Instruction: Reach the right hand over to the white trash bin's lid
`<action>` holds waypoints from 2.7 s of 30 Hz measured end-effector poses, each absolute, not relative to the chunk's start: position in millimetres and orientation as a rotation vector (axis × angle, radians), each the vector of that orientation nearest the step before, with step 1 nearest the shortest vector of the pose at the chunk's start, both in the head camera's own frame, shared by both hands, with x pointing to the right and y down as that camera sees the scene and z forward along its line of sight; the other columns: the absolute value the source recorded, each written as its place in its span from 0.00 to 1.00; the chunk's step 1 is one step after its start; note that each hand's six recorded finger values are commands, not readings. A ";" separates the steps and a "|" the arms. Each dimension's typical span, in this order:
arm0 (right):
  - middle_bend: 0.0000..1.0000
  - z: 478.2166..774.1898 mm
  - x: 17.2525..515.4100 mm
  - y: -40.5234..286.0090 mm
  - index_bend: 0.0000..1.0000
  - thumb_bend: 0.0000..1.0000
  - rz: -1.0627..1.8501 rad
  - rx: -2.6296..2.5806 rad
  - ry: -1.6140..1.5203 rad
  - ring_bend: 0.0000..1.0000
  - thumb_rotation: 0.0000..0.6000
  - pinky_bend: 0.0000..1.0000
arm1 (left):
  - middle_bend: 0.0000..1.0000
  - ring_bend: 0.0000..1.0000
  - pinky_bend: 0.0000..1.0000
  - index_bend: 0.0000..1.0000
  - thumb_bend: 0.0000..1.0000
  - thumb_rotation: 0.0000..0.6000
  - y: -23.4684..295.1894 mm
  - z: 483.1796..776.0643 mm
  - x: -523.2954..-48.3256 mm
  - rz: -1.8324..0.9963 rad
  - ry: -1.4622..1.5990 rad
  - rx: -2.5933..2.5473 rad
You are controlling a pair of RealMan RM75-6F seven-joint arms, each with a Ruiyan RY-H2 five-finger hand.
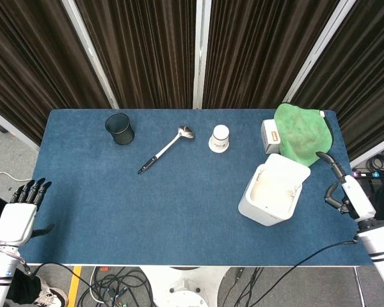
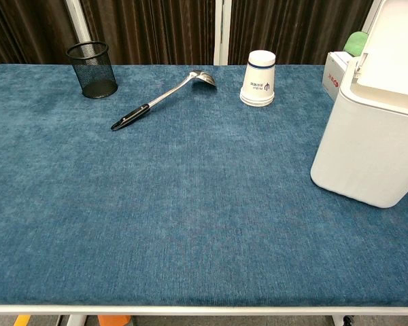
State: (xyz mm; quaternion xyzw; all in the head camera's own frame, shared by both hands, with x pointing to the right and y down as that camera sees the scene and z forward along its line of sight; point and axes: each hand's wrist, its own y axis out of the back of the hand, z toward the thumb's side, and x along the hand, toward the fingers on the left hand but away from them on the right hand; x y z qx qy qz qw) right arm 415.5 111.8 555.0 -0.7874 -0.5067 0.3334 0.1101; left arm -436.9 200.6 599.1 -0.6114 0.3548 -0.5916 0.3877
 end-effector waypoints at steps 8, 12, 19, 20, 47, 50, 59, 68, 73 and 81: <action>0.05 570.3 400.5 114.1 0.00 1.00 0.920 -2.451 -1.417 0.00 1.00 0.00 | 0.05 0.00 0.12 0.08 0.00 1.00 199.4 598.6 -435.4 -1.506 0.890 -1.555; 0.07 569.3 395.9 116.7 0.00 1.00 0.898 -2.470 -1.377 0.00 1.00 0.00 | 0.05 0.00 0.12 0.08 0.00 1.00 199.3 597.5 -433.7 -1.502 0.886 -1.555; 0.09 563.5 389.5 126.0 0.00 1.00 0.871 -2.467 -1.282 0.00 1.00 0.00 | 0.05 0.00 0.12 0.08 0.00 1.00 200.5 597.8 -430.5 -1.500 0.874 -1.558; 0.09 562.4 388.2 128.4 0.00 1.00 0.868 -2.470 -1.269 0.00 1.00 0.00 | 0.05 0.00 0.12 0.08 0.00 1.00 200.5 597.6 -430.4 -1.500 0.874 -1.558; 0.09 572.8 354.0 169.8 0.00 1.00 0.888 -2.719 -1.024 0.00 1.00 0.01 | 0.05 0.00 0.12 0.08 0.00 1.00 203.0 593.5 -432.9 -1.506 0.891 -1.562; 0.09 575.7 354.7 171.5 0.00 1.00 0.892 -2.732 -1.025 0.00 1.00 0.01 | 0.05 0.00 0.12 0.08 0.00 1.00 203.5 594.4 -432.5 -1.507 0.888 -1.565; 0.09 586.0 357.8 173.7 0.00 1.00 0.875 -2.819 -1.091 0.00 1.00 0.01 | 0.05 0.00 0.12 0.08 0.00 1.00 204.0 594.8 -433.5 -1.512 0.888 -1.564; 0.08 598.7 360.7 179.1 0.00 1.00 0.904 -2.869 -1.105 0.00 1.00 0.01 | 0.05 0.00 0.12 0.08 0.00 1.00 203.8 595.0 -433.9 -1.512 0.888 -1.565; 0.08 593.6 359.3 176.8 0.00 1.00 0.863 -2.862 -1.111 0.00 1.00 0.01 | 0.05 0.00 0.12 0.08 0.00 1.00 203.4 594.5 -434.5 -1.512 0.890 -1.563; 0.08 572.9 362.3 175.2 0.00 1.00 0.785 -2.733 -1.098 0.00 1.00 0.01 | 0.05 0.00 0.12 0.08 0.00 1.00 202.8 593.6 -433.4 -1.506 0.890 -1.561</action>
